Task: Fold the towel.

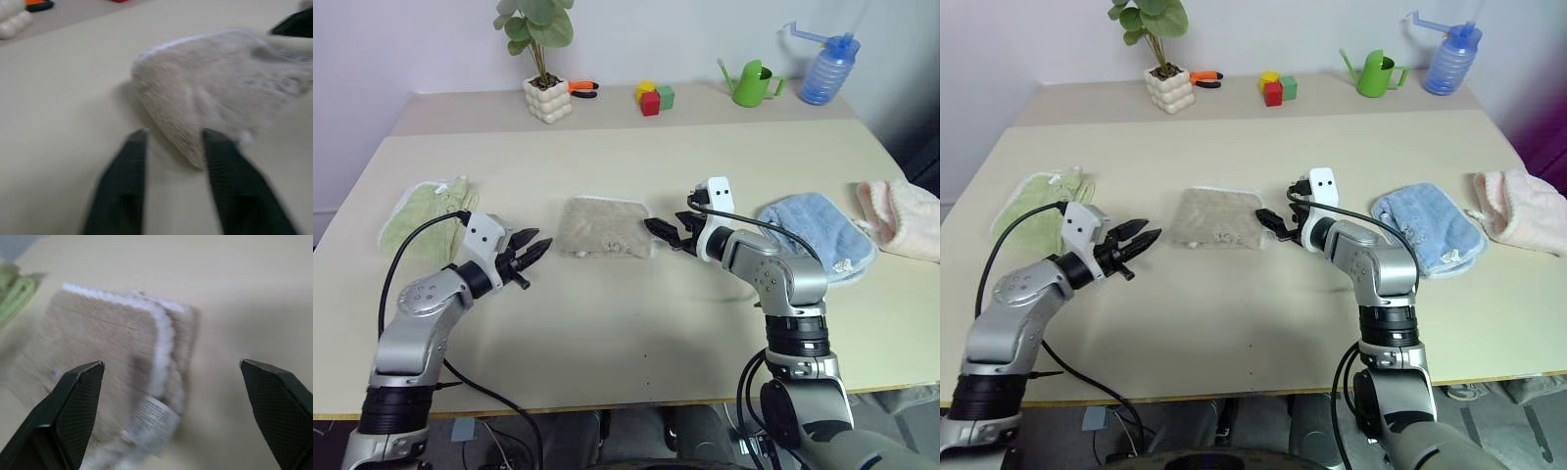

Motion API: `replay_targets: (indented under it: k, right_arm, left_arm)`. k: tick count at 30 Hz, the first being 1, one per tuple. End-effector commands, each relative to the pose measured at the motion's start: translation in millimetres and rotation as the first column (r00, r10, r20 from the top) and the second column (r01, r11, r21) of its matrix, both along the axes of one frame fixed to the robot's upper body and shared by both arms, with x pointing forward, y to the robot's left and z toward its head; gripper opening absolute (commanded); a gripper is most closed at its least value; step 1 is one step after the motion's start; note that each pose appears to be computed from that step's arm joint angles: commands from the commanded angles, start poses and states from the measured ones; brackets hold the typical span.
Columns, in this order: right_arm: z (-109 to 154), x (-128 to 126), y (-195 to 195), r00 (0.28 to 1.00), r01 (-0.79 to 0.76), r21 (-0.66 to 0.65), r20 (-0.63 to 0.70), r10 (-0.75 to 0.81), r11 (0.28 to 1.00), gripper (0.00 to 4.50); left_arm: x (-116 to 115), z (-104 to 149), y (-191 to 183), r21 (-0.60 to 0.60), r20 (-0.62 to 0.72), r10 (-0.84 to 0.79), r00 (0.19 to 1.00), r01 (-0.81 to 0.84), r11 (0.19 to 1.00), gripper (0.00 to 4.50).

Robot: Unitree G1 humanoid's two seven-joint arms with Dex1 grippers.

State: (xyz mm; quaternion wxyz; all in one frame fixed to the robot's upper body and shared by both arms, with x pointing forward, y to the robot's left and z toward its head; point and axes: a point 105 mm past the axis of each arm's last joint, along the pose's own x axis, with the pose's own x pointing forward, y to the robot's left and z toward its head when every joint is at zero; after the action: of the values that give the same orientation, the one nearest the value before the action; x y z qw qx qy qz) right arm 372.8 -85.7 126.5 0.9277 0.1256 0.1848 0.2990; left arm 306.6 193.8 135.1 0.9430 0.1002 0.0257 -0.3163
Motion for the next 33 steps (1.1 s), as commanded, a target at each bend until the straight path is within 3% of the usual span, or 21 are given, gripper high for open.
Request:
replay_targets:
  k: [1,2,7,9,10,17,23,28,30,33]
  right_arm:
    - [-0.5,2.6,13.7,0.999,-0.035,0.009,-0.020,0.035,0.999,4.50]
    - [-4.3,2.5,16.4,0.999,-0.043,0.003,-0.034,0.043,0.999,4.50]
    - [-11.2,0.4,34.0,0.993,-0.085,0.051,-0.080,0.089,0.995,4.50]
    - [-8.9,-1.0,39.6,0.991,-0.101,0.079,-0.081,0.107,0.992,4.00]
    - [-6.9,-1.7,41.9,0.990,-0.107,0.094,-0.080,0.115,0.990,3.70]
    - [3.5,-6.0,41.7,0.989,-0.111,0.163,-0.080,0.125,0.980,0.10]
    - [45.3,-8.9,6.2,0.993,-0.039,0.192,0.115,0.017,0.981,0.04]
    - [92.5,-11.4,-75.9,0.926,0.209,0.284,0.250,-0.283,0.936,0.04]
    - [101.2,-15.9,-102.1,0.890,0.292,0.304,0.261,-0.374,0.907,0.04]
    - [108.4,-33.2,-163.8,0.769,0.498,0.388,0.215,-0.602,0.776,0.04]
  left_arm:
    - [-6.2,17.6,1.1,0.016,0.063,-0.004,0.998,0.003,1.000,3.82]
    - [-8.0,17.7,0.8,0.017,0.064,-0.005,0.998,0.003,1.000,4.30]
    - [-18.6,13.5,-2.6,0.007,0.041,-0.013,0.999,0.013,1.000,4.30]
    - [-20.8,11.4,-3.5,0.008,0.033,-0.013,0.999,0.013,1.000,4.35]
    - [-21.7,10.5,-4.1,0.009,0.030,-0.013,0.999,0.013,1.000,4.35]
    - [-22.8,7.7,-6.9,0.015,0.025,-0.012,1.000,0.012,1.000,4.35]
    - [-21.0,6.6,-14.7,0.027,0.031,-0.035,0.999,0.034,0.999,4.35]
    - [-12.4,6.7,-30.0,-0.003,0.032,-0.080,0.996,0.080,0.997,4.35]
    - [-9.4,3.8,-37.3,-0.003,0.028,-0.107,0.994,0.107,0.994,4.35]
    - [-0.8,-1.4,-55.2,-0.022,0.013,-0.183,0.983,0.184,0.983,4.35]
